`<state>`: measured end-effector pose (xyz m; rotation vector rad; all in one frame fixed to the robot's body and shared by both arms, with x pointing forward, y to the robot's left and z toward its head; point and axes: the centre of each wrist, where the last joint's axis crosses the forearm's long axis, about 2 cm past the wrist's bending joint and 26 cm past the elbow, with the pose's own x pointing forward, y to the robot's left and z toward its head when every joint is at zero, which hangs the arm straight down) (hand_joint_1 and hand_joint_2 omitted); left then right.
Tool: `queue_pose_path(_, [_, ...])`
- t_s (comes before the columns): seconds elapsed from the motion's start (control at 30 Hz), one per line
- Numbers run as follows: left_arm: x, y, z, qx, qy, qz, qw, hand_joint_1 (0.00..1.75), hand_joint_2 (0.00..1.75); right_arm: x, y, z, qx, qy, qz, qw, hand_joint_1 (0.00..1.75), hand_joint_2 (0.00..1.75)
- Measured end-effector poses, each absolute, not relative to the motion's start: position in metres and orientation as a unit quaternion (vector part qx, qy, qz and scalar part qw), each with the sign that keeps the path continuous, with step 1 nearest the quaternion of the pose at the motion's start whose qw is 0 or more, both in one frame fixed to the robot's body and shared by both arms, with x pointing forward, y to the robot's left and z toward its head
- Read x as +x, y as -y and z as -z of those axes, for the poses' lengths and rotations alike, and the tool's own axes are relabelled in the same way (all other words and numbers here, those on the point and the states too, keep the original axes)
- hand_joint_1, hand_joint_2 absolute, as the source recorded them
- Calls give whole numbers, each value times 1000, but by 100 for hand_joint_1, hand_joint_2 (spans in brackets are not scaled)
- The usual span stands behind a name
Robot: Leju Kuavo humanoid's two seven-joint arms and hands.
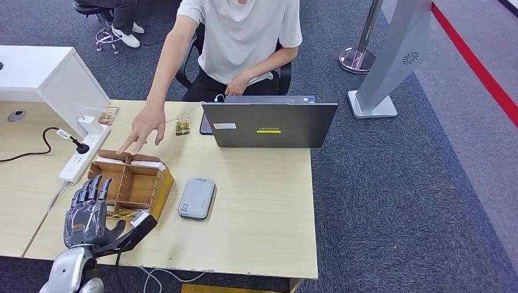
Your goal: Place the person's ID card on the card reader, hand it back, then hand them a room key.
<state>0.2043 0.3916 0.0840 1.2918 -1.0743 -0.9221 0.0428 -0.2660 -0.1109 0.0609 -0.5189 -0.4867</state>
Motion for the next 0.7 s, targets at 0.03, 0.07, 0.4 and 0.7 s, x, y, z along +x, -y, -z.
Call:
queue_pose_path(0.03, [204, -392, -83, 550, 458, 395, 576, 0, 175, 43, 266, 111, 30, 254, 238, 937, 0, 0])
queue_pose_path(0.07, [204, -392, -83, 550, 458, 395, 577, 0, 175, 43, 266, 111, 30, 254, 238, 937, 0, 0])
queue_pose_path(0.4, [202, -392, -81, 544, 456, 394, 583, 0, 175, 43, 266, 111, 30, 256, 238, 937, 0, 0])
queue_pose_path(0.7, [201, -391, -79, 532, 460, 399, 588, 175, 175, 43, 266, 111, 29, 255, 238, 937, 0, 0])
